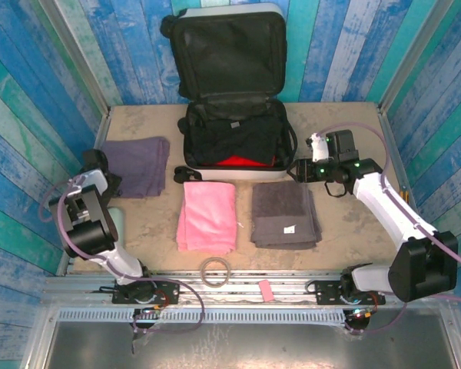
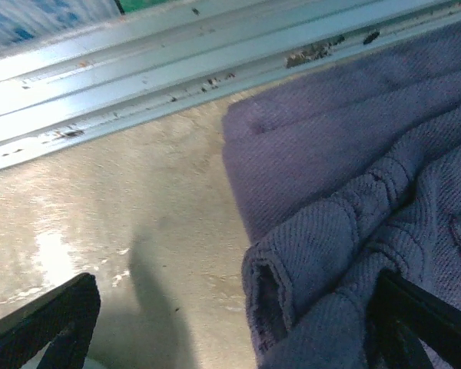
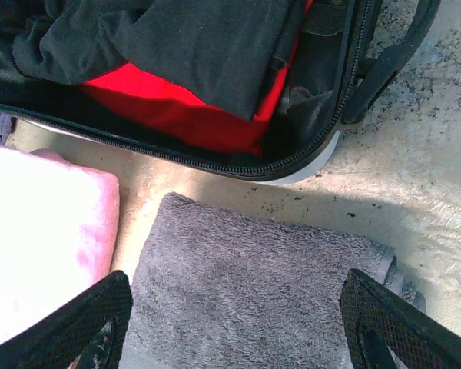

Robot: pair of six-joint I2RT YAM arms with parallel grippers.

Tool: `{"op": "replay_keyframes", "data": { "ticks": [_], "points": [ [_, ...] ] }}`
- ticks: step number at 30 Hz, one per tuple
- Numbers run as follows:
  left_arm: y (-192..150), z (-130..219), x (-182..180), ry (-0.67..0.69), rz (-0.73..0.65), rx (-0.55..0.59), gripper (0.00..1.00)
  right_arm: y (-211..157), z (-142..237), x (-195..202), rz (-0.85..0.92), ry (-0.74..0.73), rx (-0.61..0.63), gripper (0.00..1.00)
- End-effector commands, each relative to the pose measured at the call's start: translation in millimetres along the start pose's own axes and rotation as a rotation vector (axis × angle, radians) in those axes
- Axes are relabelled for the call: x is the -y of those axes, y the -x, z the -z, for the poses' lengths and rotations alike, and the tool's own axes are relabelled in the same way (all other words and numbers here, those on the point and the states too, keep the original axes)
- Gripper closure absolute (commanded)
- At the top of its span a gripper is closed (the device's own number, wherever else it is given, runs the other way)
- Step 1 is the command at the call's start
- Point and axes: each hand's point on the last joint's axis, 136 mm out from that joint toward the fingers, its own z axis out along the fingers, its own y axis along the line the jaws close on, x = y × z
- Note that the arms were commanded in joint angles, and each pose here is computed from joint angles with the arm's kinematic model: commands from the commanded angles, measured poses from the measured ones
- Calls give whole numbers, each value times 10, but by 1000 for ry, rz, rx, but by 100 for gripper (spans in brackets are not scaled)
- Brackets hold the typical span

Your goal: Pack the luggage

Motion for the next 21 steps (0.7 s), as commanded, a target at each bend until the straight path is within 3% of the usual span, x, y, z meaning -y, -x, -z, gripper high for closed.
{"op": "replay_keyframes", "data": {
  "ticks": [1, 6, 10, 16, 21],
  "points": [
    [-87, -196, 108, -22, 6, -64, 5, 16, -32, -53, 13, 24, -16, 26],
    [-144, -330, 191, -37, 6, -99, 1, 29, -34, -62, 17, 29, -11, 26],
    [-173, -407, 250, -55, 16, -116, 12, 36, -29, -58, 21, 25, -8, 26],
    [-190, -488, 401, -116, 7, -136, 36, 39, -38, -38, 21, 16, -5, 26],
    [-199, -590, 525, -145, -15, -164, 68, 42, -1, -32, 23, 7, 3, 27]
  ]
}}
